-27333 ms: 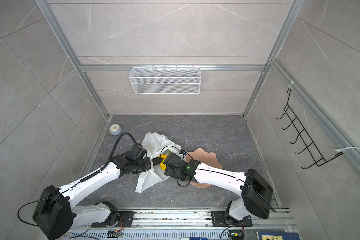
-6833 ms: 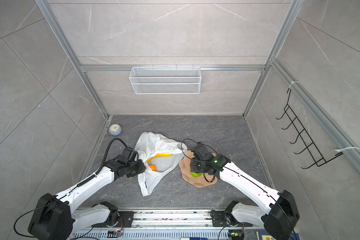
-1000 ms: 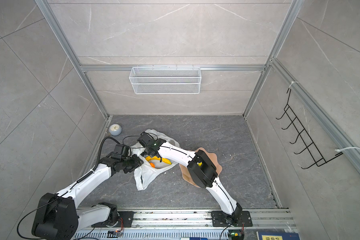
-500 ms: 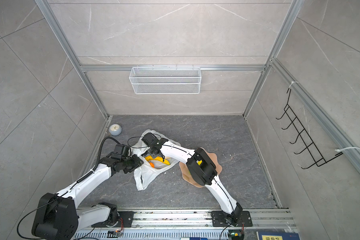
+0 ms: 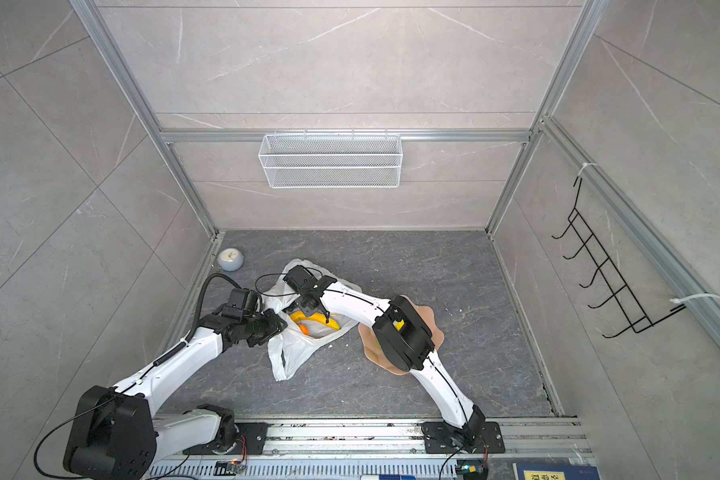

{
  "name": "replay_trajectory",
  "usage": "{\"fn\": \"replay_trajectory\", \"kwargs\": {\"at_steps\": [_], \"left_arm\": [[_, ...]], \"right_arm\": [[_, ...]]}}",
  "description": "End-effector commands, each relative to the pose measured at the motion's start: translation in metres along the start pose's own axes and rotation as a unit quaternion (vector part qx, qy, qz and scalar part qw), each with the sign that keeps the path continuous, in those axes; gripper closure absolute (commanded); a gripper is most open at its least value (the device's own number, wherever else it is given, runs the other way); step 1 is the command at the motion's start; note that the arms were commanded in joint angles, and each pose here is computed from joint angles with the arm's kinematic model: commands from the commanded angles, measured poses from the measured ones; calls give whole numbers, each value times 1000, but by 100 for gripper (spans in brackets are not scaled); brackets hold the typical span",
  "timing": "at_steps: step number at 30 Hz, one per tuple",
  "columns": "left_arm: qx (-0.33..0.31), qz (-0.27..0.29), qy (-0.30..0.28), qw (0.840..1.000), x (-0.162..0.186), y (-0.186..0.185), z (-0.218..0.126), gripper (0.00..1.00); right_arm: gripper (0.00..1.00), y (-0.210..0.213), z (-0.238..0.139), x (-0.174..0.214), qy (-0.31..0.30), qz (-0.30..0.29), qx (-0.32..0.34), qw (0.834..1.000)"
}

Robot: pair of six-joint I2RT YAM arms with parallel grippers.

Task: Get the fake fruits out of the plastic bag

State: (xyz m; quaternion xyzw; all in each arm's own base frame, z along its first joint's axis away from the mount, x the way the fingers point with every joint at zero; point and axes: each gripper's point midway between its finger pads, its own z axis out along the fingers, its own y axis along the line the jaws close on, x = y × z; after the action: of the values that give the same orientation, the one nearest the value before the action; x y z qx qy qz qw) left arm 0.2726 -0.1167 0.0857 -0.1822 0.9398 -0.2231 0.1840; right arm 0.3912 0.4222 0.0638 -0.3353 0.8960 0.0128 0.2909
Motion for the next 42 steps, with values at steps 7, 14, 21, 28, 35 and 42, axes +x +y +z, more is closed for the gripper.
{"fn": "replay_trajectory", "kwargs": {"at_steps": [7, 14, 21, 28, 35, 42], "left_arm": [[15, 13, -6, 1000, -6, -10, -5, 57], [15, 12, -6, 1000, -6, -9, -6, 57], [12, 12, -5, 1000, -6, -8, -4, 57], [15, 12, -6, 1000, -5, -9, -5, 57], [14, 13, -6, 1000, -5, -8, -5, 57], [13, 12, -5, 1000, -5, -7, -4, 57]], "right_arm": [[89, -4, -17, -4, -9, 2, 1, 1000], [91, -4, -26, -7, -21, 6, -5, 1000], [91, -3, -49, -14, -47, 32, -42, 998], [89, -7, -43, -6, -37, 39, -44, 998], [84, -4, -24, 9, -14, 35, -43, 998], [81, -4, -20, 13, -7, 31, -43, 999]]}}
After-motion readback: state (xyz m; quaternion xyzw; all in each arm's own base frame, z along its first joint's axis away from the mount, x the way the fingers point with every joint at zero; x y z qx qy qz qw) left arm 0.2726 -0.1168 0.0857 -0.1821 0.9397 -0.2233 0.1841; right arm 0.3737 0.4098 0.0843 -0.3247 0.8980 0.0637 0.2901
